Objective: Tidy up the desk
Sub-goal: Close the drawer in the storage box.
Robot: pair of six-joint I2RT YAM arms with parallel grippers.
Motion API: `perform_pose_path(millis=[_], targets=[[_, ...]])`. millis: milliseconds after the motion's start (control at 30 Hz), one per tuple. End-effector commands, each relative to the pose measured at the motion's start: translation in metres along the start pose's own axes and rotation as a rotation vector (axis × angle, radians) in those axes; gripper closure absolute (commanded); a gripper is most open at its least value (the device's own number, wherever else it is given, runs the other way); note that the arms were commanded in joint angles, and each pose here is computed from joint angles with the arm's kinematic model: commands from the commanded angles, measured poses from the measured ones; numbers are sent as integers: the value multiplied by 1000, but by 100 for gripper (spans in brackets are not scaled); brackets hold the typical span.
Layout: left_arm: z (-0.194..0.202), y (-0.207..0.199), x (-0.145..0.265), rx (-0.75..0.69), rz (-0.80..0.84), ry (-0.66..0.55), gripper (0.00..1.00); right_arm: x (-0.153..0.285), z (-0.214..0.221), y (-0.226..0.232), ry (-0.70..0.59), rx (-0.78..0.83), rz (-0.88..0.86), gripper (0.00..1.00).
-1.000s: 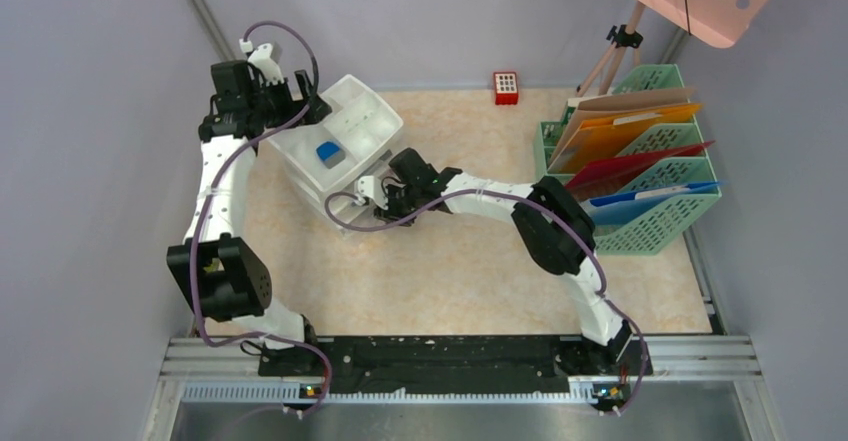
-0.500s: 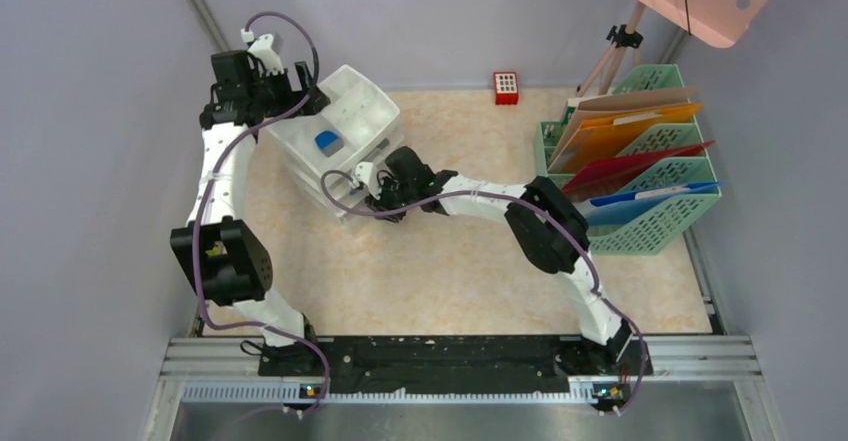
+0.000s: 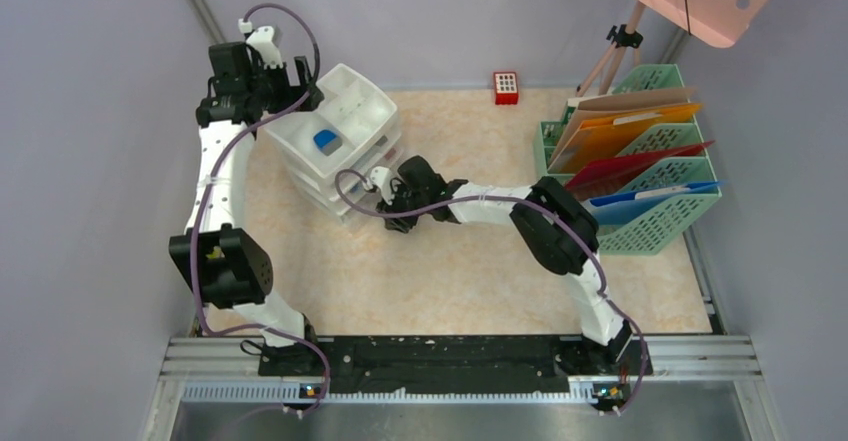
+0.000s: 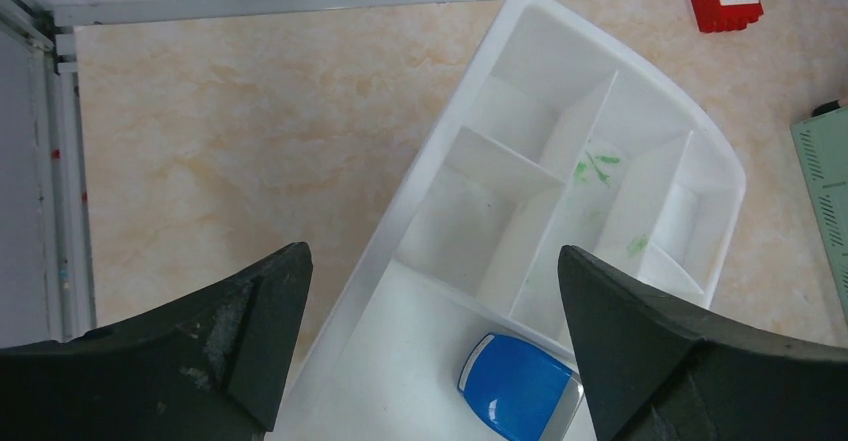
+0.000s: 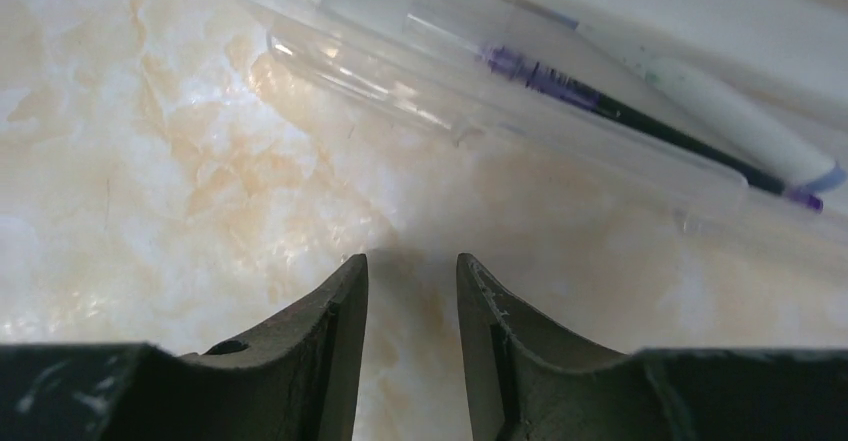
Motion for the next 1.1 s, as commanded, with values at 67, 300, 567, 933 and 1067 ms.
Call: perform_pose_path(millis=[67,300,567,933,1067], targets=[[-28,-5,18,-91,-35,-101,2,49,-41,-23,-164,-150,103,62],[-11,-4,-7,-4,28,-29,6,47,-36,-45,-211,-296,128,66],[5,-9,-18,55,101,6,11,22,-16,-79,-236,-439,132,74],[33,-12,-26,82,184,85,19,9,-12,-109,-356,-561,76,75],[37,-11,-28,87,191,96,20,7,-17,-107,-407,-624,26,75]])
Point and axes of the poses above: each gripper's point midway between its finger pads, its own x axis back along the fingers, its own y axis along the line the jaws close on, z = x × y, the point moved 3 cm from there along x, back along the fingers, and after that the axes turned 15 degrees about x, right-handed, at the moved point
